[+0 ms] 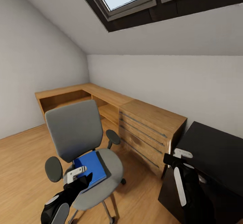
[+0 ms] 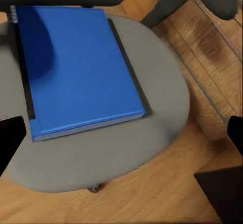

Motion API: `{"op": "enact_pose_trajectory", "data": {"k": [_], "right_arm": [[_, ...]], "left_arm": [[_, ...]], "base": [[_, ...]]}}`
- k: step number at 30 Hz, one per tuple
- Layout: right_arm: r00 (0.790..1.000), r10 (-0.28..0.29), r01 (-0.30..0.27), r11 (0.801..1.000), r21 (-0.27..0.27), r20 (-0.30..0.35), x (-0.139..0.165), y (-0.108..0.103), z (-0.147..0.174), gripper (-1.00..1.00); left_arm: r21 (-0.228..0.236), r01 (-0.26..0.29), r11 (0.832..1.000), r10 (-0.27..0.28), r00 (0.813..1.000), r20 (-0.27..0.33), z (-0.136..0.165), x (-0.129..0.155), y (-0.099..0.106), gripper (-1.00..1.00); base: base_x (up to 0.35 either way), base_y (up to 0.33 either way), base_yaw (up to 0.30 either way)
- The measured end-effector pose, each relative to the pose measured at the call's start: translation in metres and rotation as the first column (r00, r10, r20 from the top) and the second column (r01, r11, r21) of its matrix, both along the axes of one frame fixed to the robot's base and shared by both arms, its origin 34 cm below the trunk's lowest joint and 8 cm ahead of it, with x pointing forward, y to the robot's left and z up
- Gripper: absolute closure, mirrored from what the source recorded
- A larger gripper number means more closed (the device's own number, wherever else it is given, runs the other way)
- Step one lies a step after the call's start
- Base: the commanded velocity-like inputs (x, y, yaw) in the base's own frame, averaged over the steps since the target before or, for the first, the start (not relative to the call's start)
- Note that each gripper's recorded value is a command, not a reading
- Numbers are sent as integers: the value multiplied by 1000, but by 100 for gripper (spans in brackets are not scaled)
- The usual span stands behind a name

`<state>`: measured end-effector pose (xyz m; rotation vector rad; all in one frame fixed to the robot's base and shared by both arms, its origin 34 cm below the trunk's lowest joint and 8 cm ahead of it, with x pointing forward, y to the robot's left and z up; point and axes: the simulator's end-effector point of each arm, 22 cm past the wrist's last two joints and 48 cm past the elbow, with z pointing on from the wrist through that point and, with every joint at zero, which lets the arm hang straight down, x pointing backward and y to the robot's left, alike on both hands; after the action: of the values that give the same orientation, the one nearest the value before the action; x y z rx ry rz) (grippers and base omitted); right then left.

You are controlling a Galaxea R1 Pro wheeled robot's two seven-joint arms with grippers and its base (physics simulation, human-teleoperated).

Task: In the bedroom, organize the workspace by keeping the computer under the desk, ensuring the monitor is on the desk, placing the keyboard on the desk next to the monitor, placing the mouse on the desk next to the keyboard, moving the folder from the swivel chair onto the desk next to the mouse, stacking the notebook on top of the folder with the pen on top of the notebook, and positioning the swivel chair next to the desk.

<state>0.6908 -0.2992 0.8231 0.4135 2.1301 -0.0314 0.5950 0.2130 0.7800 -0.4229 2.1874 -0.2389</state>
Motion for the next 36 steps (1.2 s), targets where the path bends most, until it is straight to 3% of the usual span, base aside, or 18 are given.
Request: {"op": "enact_pose_trajectory", "data": {"k": [8,15,21,27,33,36], "right_arm": [[999,-28,28,1000,4,20,-1,-12,9,100],[999,-30,30,1000,4,21,-2,-12,10,100],[999,-24,24,1000,1,-23,-5,-14,-10,100],[992,-43,36,997,-62,-116,-14,-59,-44,100],[987,-80,79,997,-15,-138,-4,-102,-51,100],[983,-87,88,996,-2,-164,3,-113,-57,100]], "left_arm": [[1,1,1000,-1,1000,2,1,0,0,-100],[1,0,1000,0,1000,3,2,-1,0,-100],[0,2,1000,-2,1000,3,2,-1,-1,-100],[1,15,1000,-15,1000,4,2,-1,-7,-100],[2,18,1000,-18,1000,3,1,-1,-8,-100],[0,19,1000,-19,1000,1,0,-1,-8,-100]], "base": [[15,-164,-269],[257,-107,-70],[247,-7,-2],[199,0,0],[25,0,0],[3,0,0]]}}
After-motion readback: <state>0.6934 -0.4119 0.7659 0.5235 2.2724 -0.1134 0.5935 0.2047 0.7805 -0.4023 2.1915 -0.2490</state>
